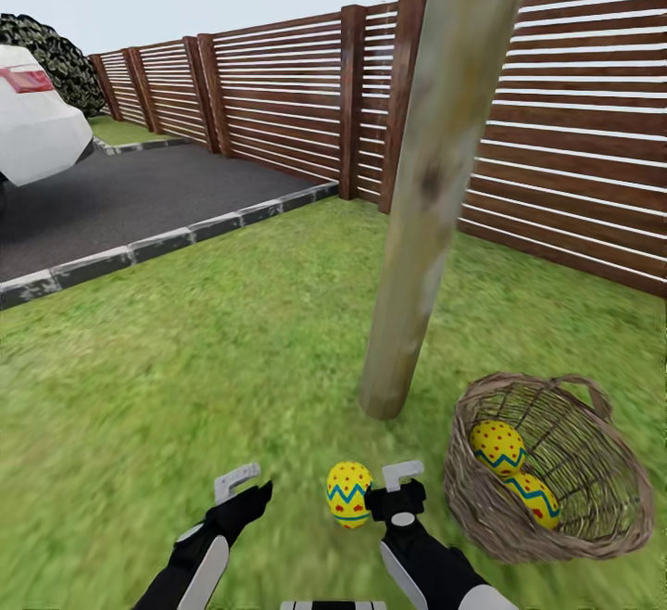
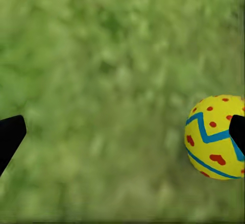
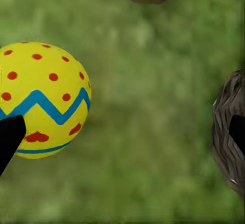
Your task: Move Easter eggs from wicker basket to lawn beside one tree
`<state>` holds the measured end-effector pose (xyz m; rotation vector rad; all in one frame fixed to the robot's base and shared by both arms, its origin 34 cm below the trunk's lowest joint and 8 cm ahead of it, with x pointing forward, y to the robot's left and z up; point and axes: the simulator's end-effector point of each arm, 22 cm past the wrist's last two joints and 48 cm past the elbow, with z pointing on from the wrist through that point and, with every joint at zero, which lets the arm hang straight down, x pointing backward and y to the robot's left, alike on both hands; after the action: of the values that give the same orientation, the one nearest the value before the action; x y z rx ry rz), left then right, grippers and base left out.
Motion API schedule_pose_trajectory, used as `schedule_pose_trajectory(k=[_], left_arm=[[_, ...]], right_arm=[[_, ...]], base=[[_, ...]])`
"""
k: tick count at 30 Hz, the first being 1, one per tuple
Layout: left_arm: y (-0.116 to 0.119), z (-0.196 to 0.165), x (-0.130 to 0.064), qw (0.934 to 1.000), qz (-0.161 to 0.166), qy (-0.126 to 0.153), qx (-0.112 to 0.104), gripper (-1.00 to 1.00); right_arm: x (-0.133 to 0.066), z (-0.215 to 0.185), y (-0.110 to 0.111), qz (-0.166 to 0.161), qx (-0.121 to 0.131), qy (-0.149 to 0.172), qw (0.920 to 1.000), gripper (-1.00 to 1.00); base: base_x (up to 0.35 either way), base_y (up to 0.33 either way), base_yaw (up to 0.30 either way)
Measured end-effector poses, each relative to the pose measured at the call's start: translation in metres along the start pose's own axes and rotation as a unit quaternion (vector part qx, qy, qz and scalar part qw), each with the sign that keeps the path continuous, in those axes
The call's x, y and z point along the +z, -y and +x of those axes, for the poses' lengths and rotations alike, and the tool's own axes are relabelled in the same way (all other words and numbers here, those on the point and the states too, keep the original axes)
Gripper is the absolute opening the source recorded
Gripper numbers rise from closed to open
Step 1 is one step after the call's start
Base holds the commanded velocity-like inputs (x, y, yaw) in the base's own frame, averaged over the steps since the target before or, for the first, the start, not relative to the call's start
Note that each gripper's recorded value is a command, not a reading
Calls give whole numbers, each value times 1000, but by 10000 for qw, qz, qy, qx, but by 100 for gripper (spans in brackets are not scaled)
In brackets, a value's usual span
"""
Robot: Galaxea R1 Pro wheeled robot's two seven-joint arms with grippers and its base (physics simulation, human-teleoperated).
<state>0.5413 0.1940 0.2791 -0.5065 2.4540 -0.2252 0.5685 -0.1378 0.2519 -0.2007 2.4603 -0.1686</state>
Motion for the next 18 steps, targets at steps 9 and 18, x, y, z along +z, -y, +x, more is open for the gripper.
schedule_pose_trajectory(k=[9,18], left_arm=[[-14,14,-3,9994,-190,-93,288,100],[-44,28,-2,9965,-471,-342,595,100]], right_arm=[[-10,4,-34,-241,20,-11,9997,100],[-8,23,-25,-108,62,-306,9995,100]], base=[[0,0,0],[0,0,0]])
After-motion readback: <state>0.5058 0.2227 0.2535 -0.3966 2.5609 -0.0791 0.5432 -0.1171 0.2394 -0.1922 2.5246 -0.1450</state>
